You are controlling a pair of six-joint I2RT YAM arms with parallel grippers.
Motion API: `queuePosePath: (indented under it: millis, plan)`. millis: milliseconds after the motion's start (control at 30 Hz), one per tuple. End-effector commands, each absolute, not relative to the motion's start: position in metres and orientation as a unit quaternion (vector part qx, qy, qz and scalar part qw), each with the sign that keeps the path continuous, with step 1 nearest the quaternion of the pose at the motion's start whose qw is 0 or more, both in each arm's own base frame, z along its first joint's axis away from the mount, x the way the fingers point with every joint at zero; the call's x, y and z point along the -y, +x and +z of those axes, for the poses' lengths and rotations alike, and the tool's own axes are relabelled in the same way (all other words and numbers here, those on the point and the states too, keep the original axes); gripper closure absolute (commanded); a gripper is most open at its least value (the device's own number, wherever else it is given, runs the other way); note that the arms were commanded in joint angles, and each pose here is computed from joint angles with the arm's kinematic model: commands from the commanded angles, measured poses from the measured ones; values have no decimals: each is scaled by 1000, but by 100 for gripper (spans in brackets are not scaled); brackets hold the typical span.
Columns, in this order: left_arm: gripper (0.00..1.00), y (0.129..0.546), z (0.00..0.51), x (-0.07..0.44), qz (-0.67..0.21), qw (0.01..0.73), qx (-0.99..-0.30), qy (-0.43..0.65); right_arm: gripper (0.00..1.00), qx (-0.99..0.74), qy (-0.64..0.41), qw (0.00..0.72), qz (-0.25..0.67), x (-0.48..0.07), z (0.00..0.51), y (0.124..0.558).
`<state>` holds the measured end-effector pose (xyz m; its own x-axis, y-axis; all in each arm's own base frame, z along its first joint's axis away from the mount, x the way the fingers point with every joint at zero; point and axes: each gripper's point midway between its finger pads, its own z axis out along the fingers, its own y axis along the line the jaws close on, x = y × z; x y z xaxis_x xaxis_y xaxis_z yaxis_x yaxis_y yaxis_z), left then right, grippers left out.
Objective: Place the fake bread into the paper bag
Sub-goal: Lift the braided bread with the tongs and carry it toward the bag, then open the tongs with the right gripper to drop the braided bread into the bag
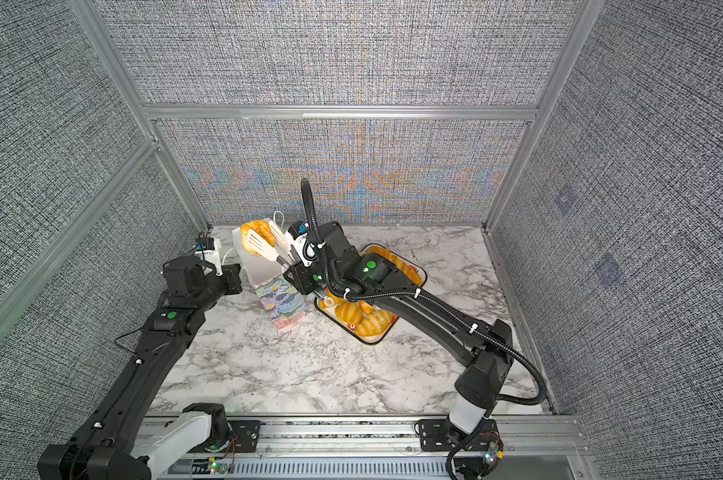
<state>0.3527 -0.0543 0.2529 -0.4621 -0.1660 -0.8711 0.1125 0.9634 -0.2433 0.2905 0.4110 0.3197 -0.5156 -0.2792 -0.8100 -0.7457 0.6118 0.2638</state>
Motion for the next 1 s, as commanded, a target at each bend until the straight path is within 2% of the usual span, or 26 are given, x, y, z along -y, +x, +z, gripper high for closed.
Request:
queuePosePath:
  millis: [0,733,967]
  plan:
    - [100,354,260,53,-132,529,-838,-13,58,-805,-309,390,323,-415,329,292]
    - [100,355,260,53,-132,528,-839,-14,50,-829,-298,365,301,-407,297,291]
    - [100,355,259,53,-132,527,-839,-14,42,-832,-297,365,296,-405,296,291]
